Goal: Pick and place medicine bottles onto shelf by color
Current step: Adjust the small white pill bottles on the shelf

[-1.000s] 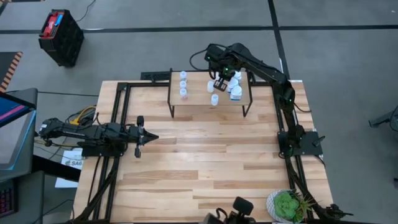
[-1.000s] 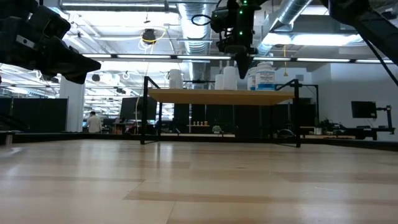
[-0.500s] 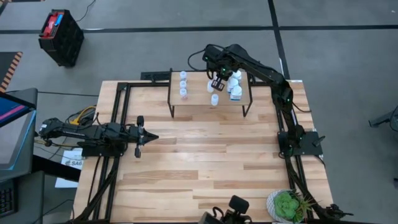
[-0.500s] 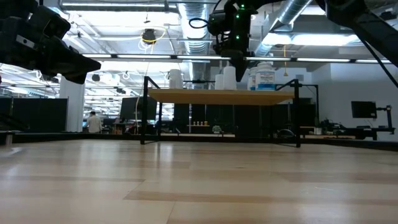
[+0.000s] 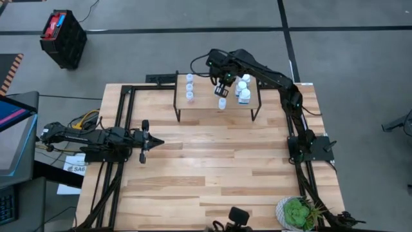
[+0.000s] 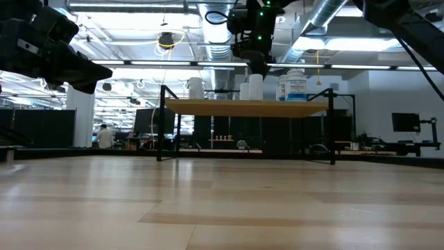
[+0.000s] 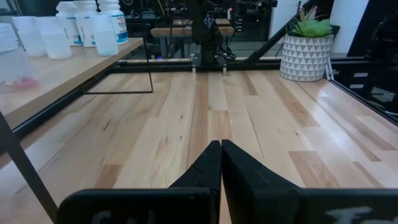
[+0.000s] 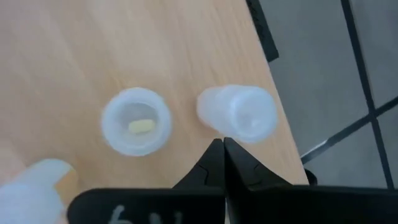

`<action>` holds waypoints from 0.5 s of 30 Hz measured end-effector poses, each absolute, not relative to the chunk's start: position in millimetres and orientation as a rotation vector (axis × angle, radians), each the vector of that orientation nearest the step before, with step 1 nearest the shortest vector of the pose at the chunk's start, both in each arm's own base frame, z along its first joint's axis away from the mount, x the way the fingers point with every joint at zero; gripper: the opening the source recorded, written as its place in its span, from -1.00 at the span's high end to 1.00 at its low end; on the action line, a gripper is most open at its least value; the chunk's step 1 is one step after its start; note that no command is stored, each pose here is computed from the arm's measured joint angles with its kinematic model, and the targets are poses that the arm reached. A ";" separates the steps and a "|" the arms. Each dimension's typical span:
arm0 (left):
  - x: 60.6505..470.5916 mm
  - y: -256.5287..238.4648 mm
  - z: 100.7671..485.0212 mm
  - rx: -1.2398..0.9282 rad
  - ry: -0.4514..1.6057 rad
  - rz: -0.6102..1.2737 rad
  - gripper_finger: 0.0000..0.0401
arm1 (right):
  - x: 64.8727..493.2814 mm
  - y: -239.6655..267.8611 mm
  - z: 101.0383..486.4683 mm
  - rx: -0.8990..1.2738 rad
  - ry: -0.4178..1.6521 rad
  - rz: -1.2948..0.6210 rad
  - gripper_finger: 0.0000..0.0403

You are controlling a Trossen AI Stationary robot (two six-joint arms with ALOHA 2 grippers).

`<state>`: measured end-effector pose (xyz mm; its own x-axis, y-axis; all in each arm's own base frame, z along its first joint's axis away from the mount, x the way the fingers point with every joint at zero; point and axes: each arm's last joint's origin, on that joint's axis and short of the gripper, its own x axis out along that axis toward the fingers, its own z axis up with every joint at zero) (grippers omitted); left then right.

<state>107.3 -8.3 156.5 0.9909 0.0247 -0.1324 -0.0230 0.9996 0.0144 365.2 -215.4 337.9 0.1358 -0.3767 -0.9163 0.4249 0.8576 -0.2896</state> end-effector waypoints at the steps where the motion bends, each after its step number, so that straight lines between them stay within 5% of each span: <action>1: 107.3 -8.3 156.5 0.013 0.133 0.024 1.00 | 366.3 -213.8 337.9 0.036 1.312 -0.568 0.95; 15: 107.3 -8.3 156.5 0.013 0.133 0.024 1.00 | 356.2 -218.8 339.3 0.029 1.367 -0.680 0.95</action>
